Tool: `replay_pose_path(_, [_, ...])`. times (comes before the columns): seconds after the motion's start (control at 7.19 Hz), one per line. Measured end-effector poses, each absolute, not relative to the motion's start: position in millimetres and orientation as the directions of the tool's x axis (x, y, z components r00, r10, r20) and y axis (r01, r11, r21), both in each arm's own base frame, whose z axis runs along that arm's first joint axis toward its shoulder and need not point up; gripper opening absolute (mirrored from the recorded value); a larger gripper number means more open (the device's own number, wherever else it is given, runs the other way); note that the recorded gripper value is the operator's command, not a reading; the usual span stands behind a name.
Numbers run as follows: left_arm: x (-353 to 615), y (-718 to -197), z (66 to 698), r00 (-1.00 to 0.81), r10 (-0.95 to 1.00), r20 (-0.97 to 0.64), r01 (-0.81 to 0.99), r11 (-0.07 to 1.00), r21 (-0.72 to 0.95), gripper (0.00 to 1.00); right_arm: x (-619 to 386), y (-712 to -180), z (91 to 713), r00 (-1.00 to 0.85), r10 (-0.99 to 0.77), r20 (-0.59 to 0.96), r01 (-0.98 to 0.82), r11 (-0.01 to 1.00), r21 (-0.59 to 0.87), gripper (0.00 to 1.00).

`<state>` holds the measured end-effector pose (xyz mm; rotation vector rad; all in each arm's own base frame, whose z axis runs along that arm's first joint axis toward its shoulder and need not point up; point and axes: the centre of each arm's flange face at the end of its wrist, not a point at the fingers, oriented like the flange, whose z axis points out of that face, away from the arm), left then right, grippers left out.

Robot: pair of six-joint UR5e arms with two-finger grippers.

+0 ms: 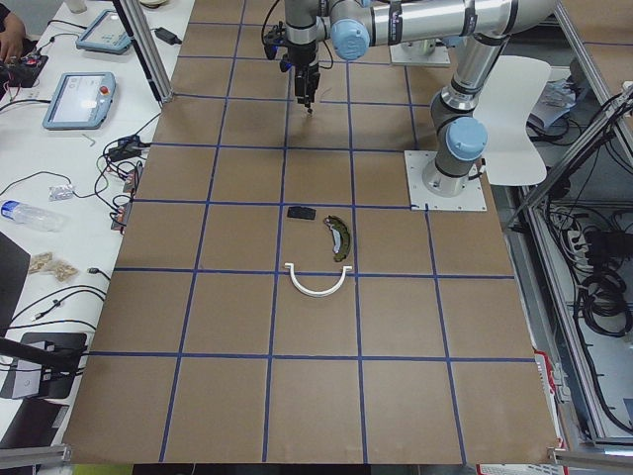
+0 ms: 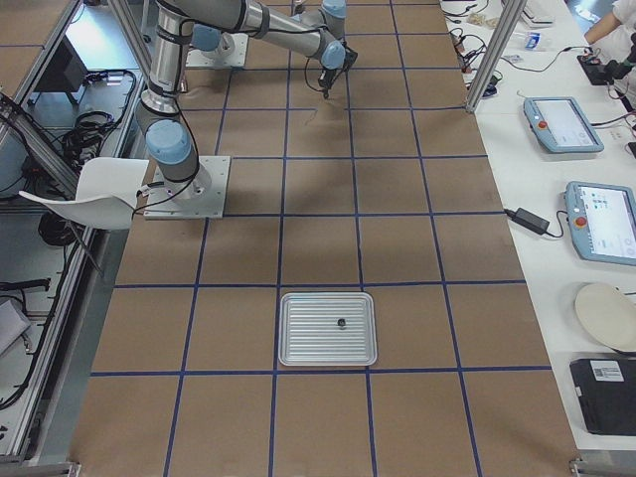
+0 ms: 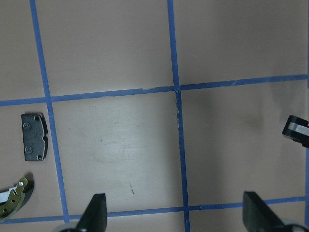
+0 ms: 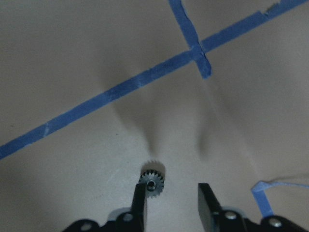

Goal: Place bearing gear from tray to pile

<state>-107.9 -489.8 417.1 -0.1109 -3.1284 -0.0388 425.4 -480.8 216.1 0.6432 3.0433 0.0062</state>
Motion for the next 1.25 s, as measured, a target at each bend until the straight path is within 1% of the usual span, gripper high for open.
replay_pose_path(0.28, [-112,-488,376,-0.996,0.074,0.046,0.075,0.997,0.02,1.0,401,-503,229,-0.969,0.243,-0.054,0.245,0.969,-0.033,1.0])
replay_pose_path(0.42, [-114,-485,361,-0.996,0.075,0.052,0.076,0.997,0.02,1.0,376,-520,242,-0.99,0.13,-0.057,0.133,0.989,-0.058,1.0])
replay_pose_path(0.56, [-118,-484,352,-0.995,0.076,0.06,0.078,0.997,0.021,1.0,340,-539,254,-0.999,0.014,-0.048,0.017,0.998,-0.065,1.0])
replay_pose_path(0.7, [-125,-486,346,-0.994,0.085,0.071,0.086,0.996,0.015,1.0,294,-557,266,-0.998,-0.049,-0.035,-0.048,0.998,-0.048,1.0])
replay_pose_path(0.97, [-151,-493,322,-0.99,0.116,0.078,0.116,0.993,-0.013,1.0,174,-584,298,-0.993,-0.119,-0.023,-0.119,0.993,-0.002,1.0])
replay_pose_path(1.25, [-190,-497,279,-0.985,0.155,0.082,0.151,0.987,-0.051,1.0,37,-593,321,-0.992,-0.121,-0.022,-0.121,0.992,0.017,1.0])
